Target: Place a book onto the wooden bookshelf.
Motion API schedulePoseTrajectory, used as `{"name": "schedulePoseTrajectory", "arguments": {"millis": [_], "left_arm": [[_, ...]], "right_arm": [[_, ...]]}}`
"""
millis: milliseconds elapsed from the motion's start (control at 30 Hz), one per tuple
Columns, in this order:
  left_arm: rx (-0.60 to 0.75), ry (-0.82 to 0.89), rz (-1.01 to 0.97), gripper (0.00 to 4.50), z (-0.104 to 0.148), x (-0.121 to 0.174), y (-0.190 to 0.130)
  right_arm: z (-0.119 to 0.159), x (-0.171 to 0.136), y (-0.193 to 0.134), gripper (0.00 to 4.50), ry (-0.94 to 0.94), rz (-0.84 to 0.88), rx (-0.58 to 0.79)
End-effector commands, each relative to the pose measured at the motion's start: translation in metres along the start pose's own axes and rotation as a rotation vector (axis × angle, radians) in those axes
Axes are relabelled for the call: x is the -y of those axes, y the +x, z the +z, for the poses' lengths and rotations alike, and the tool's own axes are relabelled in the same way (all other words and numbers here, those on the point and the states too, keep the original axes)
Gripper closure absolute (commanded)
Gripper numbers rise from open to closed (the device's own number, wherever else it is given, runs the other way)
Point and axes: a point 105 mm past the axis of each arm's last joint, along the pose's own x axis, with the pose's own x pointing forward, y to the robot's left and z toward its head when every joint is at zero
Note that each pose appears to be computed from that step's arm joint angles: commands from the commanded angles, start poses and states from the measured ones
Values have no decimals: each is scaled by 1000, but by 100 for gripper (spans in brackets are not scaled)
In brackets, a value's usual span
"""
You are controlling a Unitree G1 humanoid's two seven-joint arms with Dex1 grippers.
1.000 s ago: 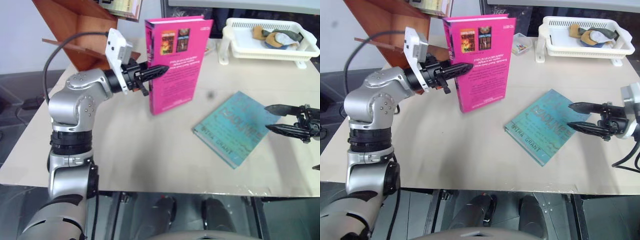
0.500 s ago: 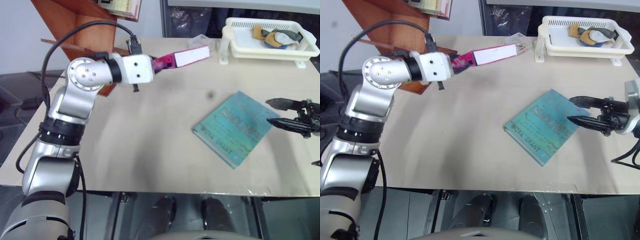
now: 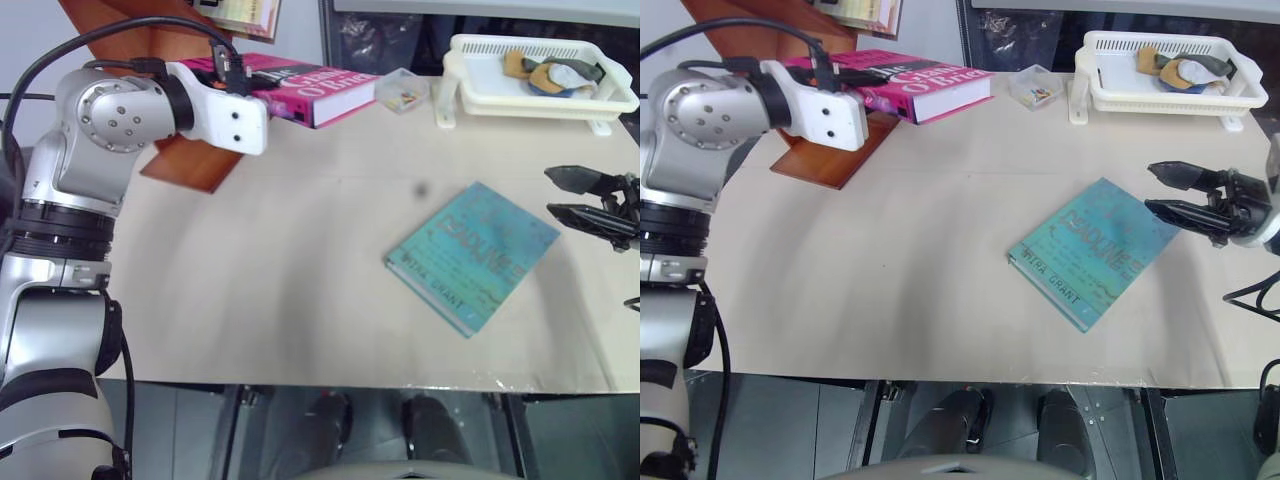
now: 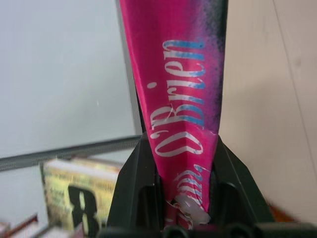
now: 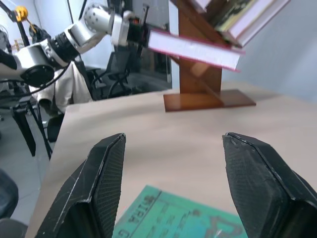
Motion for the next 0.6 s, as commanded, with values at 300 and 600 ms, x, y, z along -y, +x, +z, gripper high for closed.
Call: {"name": "schedulePoseTrajectory", "arguments": {"millis": [300,600], "left_arm": [[-145,107,77,401,-24,-38,-38],[-174,26,-92,401,-35,-29,-57]], "right_arm": [[10,3,-1,132,-17,42,42],[6,6,-4,132,-21,41,36]]}}
